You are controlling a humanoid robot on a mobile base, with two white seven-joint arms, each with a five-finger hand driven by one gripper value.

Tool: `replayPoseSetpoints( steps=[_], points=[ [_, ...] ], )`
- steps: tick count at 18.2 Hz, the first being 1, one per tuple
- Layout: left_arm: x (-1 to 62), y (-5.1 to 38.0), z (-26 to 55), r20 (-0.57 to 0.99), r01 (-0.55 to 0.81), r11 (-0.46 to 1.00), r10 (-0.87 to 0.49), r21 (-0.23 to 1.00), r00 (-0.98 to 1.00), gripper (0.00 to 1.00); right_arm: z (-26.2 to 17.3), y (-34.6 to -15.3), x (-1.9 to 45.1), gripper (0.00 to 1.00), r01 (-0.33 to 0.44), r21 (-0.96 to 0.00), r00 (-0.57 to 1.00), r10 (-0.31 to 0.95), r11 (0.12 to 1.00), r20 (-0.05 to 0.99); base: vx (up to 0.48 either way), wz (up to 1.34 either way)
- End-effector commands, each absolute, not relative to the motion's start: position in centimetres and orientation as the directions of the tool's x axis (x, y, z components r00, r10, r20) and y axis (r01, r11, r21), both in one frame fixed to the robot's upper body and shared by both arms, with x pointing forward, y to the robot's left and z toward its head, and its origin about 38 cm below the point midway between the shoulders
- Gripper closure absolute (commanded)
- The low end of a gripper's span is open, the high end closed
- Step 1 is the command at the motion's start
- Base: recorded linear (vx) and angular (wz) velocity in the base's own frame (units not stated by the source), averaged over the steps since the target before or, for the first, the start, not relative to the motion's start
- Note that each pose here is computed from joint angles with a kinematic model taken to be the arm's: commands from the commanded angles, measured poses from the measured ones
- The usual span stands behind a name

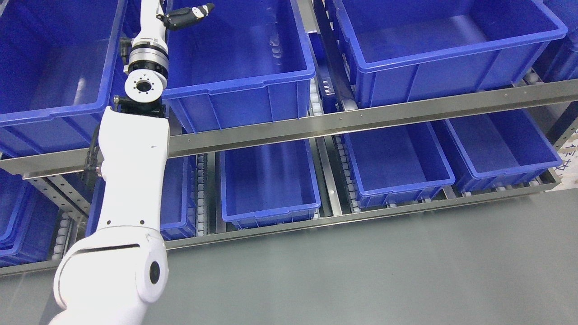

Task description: Place circuit breaker on shelf

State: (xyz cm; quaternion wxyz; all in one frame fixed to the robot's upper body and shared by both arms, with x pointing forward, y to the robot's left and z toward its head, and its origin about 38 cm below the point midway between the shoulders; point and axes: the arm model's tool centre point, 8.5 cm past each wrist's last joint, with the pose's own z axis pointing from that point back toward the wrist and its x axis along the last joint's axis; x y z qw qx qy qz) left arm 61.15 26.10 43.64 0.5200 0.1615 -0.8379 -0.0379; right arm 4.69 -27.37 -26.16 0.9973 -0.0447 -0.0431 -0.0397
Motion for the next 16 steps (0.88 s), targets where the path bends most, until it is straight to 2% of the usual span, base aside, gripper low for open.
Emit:
replayPoseSetpoints(
  steps=[1,7,10,16],
  points=[
    [52.9,30.1,45.2,0.797,-0.316,0.947,-0.228,0.049,-0.559,0.01,-26.1,-28.5,3.9,0.0,0.082,-0.102,0.992,-0.072,0.991,0.101,-0.027,-0.08],
    [46.9,29.5,38.9,0.79,-0.333,0.935,-0.293,0.121,-0.538,0.01,-26.1,-28.5,3.9,0.0,0.082,-0.102,0.992,-0.072,0.991,0.101,0.005,0.01],
    [46.0,28.4,35.5,0.808,-0.309,0.937,-0.307,0.163,-0.503,0.0,-26.1,-28.5,3.9,0.0,0.082,-0.102,0.992,-0.072,0.991,0.101,0.0,0.0],
    [45.9,28.3,35.0,0.81,-0.307,0.937,-0.308,0.168,-0.499,0.0,-26.1,-28.5,3.9,0.0,0.082,-0.102,0.992,-0.072,0.991,0.101,0.006,0.02]
  ],
)
